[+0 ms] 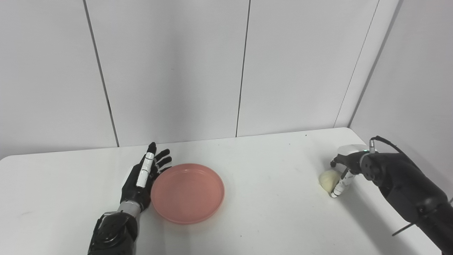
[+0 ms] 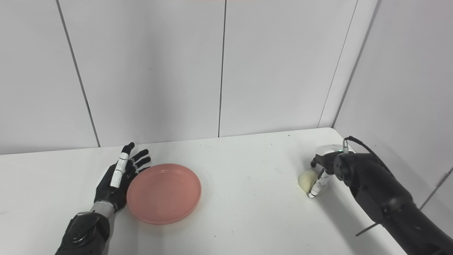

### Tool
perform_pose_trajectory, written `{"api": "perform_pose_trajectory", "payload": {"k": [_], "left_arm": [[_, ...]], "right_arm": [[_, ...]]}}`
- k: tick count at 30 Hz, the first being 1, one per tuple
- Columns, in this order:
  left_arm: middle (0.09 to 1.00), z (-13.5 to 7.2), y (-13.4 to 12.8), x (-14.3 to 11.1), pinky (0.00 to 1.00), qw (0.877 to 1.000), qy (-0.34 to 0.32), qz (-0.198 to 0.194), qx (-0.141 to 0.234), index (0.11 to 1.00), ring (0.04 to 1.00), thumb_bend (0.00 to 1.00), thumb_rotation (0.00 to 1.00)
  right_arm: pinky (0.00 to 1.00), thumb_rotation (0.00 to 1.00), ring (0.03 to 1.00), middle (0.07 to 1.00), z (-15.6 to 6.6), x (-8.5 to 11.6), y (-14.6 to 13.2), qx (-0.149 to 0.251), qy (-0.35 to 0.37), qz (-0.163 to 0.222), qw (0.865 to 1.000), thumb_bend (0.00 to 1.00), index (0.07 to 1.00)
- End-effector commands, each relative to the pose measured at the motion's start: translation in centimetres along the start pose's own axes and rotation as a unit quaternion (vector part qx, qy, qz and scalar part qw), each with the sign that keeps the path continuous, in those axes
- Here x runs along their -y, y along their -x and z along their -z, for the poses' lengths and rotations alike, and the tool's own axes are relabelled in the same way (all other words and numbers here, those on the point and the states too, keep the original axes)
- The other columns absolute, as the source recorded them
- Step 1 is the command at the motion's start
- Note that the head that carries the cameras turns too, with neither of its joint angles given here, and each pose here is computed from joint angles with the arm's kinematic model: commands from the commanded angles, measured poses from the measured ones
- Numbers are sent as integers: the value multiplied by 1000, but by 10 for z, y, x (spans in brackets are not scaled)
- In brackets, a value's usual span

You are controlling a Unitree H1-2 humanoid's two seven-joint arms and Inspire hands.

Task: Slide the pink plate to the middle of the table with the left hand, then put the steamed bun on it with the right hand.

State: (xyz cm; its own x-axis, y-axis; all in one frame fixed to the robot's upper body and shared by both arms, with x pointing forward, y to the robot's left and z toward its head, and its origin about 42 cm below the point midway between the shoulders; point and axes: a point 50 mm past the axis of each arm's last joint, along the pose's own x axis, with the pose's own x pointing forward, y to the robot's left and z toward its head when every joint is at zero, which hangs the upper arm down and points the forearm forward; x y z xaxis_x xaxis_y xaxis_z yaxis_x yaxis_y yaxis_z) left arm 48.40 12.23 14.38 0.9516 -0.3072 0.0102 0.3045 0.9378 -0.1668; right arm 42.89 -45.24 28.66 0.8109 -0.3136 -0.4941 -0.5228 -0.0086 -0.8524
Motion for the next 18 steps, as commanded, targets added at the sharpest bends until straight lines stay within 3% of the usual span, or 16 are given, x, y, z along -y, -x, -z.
{"api": "perform_pose_trajectory", "payload": {"k": [1, 9, 11, 12, 15, 17, 18], "left_arm": [[859, 8, 3, -1, 744, 1000, -2, 1, -26, 1000, 847, 724, 833], [862, 9, 3, -1, 746, 1000, -1, 2, -26, 1000, 847, 728, 827], [862, 9, 3, -1, 750, 1000, -1, 2, -27, 1000, 847, 718, 826], [862, 9, 3, -1, 749, 1000, -1, 3, -26, 1000, 846, 719, 829], [863, 8, 3, 0, 746, 1000, -2, 4, -24, 1000, 847, 722, 833], [863, 8, 3, 0, 745, 1000, -2, 3, -24, 1000, 846, 717, 834], [863, 8, 3, 0, 743, 1000, -3, 3, -24, 1000, 846, 713, 835]], "right_arm": [[648, 423, 840, 945, 7, 19, 7, 5, -19, 29, 999, 1000, 861], [617, 387, 783, 901, 5, 13, 12, 25, -57, 47, 997, 1000, 826], [582, 379, 736, 843, 4, 12, 12, 23, -58, 48, 997, 1000, 814], [516, 361, 625, 714, 3, 12, 11, 22, -63, 49, 997, 1000, 796], [439, 313, 508, 579, 3, 11, 9, 22, -81, 62, 995, 1000, 762], [438, 291, 503, 571, 3, 8, 8, 24, -91, 77, 993, 1000, 723], [384, 265, 445, 512, 3, 7, 8, 26, -95, 83, 992, 1000, 688]]}}
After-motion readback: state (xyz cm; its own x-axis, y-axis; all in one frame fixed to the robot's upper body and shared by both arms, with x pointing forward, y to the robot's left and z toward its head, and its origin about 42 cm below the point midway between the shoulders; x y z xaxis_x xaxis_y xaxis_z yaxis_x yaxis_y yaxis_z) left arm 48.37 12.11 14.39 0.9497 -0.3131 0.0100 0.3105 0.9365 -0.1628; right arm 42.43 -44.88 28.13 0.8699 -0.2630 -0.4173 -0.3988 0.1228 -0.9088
